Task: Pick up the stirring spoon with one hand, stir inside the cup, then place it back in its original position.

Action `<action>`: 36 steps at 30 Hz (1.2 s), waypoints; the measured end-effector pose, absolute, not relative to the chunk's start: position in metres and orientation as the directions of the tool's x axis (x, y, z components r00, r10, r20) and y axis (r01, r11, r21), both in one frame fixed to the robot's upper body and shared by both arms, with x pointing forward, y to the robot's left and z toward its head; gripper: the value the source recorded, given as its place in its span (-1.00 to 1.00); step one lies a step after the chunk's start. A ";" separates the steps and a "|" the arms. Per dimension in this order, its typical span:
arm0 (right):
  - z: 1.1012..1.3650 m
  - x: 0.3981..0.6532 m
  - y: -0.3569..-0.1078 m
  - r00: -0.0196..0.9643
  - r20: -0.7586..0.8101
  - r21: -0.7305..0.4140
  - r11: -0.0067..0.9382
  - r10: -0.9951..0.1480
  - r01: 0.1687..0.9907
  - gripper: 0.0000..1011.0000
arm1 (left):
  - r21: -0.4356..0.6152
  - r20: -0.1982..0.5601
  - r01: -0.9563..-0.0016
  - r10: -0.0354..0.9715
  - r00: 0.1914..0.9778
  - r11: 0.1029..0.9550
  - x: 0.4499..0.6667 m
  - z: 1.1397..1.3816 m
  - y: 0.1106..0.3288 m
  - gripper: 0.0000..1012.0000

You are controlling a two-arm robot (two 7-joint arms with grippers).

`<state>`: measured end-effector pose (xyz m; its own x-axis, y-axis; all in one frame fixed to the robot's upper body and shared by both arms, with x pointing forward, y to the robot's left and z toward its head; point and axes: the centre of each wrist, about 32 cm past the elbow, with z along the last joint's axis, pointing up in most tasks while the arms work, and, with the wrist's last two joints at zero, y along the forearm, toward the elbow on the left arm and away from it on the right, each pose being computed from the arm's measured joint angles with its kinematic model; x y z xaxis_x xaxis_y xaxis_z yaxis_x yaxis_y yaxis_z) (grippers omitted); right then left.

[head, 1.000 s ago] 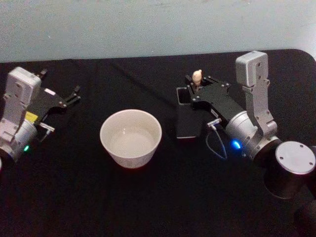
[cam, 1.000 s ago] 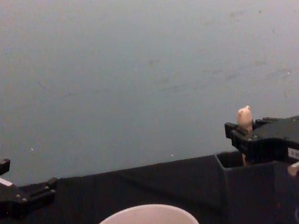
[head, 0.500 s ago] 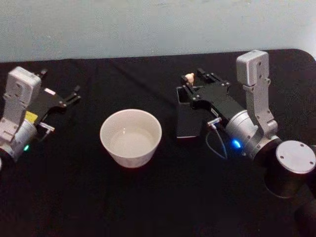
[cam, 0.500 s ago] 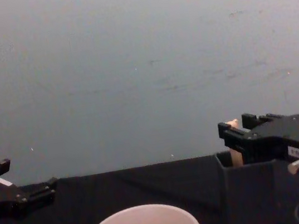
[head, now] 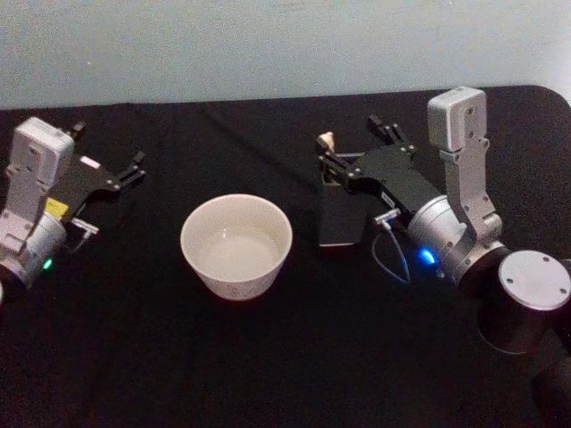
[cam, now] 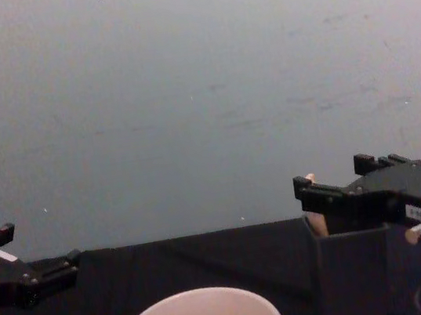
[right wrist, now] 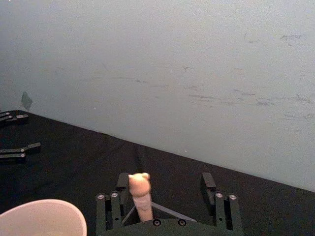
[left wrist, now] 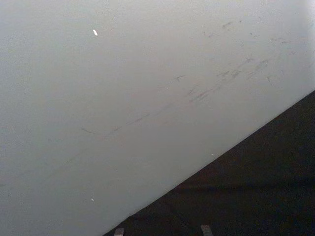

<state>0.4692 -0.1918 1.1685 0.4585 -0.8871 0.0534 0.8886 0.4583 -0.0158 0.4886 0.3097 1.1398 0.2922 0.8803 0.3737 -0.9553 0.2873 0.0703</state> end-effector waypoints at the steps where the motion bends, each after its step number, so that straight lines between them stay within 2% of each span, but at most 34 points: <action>1: 1.169 0.469 -0.192 0.459 0.053 -0.016 0.458 -0.887 0.889 0.82 | 0.070 0.374 -0.955 0.880 0.292 0.287 0.489 1.140 0.310 0.98; 5: 1.169 0.469 -0.192 0.459 0.053 -0.015 0.458 -0.887 0.889 0.98 | 0.070 0.374 -0.955 0.880 0.292 0.287 0.489 1.140 0.310 0.98; 16: 1.169 0.469 -0.192 0.458 0.052 -0.015 0.458 -0.887 0.889 0.98 | 0.070 0.374 -0.955 0.880 0.292 0.287 0.489 1.140 0.310 0.98; 25: 1.190 0.473 -0.200 0.462 0.003 0.075 0.461 -0.887 0.884 0.98 | 0.070 0.374 -0.955 0.880 0.292 0.287 0.489 1.140 0.310 0.98; 31: 1.206 0.480 -0.213 0.411 -0.030 0.148 0.403 -0.911 0.903 0.98 | 0.070 0.374 -0.955 0.880 0.292 0.287 0.489 1.140 0.310 0.98; 36: 1.200 0.494 -0.225 0.307 -0.016 0.135 0.302 -0.951 0.944 0.98 | 0.070 0.374 -0.955 0.880 0.292 0.287 0.489 1.140 0.310 0.98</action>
